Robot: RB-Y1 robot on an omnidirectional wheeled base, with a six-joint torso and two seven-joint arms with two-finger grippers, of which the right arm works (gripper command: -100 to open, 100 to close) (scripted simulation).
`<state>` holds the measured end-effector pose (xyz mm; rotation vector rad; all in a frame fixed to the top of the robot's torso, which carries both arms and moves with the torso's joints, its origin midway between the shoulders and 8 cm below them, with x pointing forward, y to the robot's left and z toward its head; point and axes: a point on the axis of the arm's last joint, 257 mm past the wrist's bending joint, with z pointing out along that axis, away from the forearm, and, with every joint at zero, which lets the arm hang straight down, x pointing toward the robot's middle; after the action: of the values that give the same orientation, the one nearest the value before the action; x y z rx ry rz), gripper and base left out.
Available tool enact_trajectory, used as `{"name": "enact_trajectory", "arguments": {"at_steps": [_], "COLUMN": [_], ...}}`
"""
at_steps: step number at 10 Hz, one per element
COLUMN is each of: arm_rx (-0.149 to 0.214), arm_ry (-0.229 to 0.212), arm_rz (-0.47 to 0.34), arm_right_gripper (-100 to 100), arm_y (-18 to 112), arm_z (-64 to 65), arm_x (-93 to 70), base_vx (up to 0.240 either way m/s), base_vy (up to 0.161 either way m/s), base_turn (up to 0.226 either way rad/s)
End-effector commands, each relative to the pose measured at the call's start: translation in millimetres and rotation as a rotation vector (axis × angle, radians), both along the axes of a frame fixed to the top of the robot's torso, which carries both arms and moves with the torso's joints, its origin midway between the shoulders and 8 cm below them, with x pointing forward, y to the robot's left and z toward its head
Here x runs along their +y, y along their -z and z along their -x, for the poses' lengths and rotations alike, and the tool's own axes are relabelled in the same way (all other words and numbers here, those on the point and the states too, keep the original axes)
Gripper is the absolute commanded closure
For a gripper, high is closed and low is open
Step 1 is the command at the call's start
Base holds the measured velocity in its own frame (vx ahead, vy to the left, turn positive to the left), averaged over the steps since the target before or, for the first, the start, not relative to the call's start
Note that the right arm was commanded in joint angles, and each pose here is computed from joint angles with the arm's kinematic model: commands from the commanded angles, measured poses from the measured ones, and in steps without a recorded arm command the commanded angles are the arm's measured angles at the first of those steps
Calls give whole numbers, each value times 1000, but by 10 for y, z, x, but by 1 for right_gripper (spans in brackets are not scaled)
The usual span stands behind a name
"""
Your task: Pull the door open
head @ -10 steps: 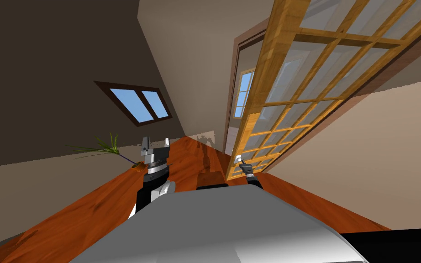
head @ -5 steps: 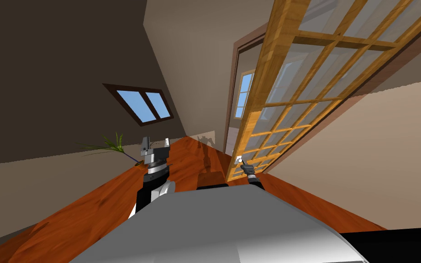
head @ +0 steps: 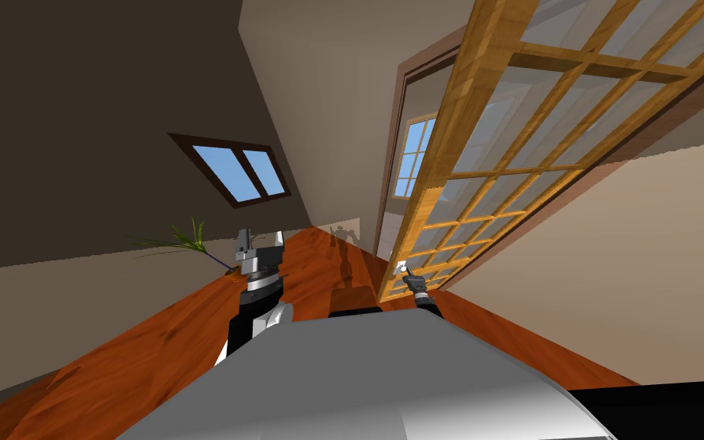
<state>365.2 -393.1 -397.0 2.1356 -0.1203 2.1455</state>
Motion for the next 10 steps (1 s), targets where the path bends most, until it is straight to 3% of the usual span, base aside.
{"name": "enact_trajectory", "arguments": {"at_steps": [1, 2, 3, 10], "arm_rx": [-1, -1, -1, 2], "arm_ry": [-4, -4, -43, -118], "arm_rz": [-2, -2, -4, -15], "arm_right_gripper": [100, 100, -100, -100], "arm_y": [2, 2, 4, 19], "arm_z": [-1, -1, 49, 152], "arm_x": [27, 27, 107, 287], "base_vx": [0, 0, -163, -125], "base_vy": [0, 0, -15, -47], "base_turn": [0, 0, 150, 51]}}
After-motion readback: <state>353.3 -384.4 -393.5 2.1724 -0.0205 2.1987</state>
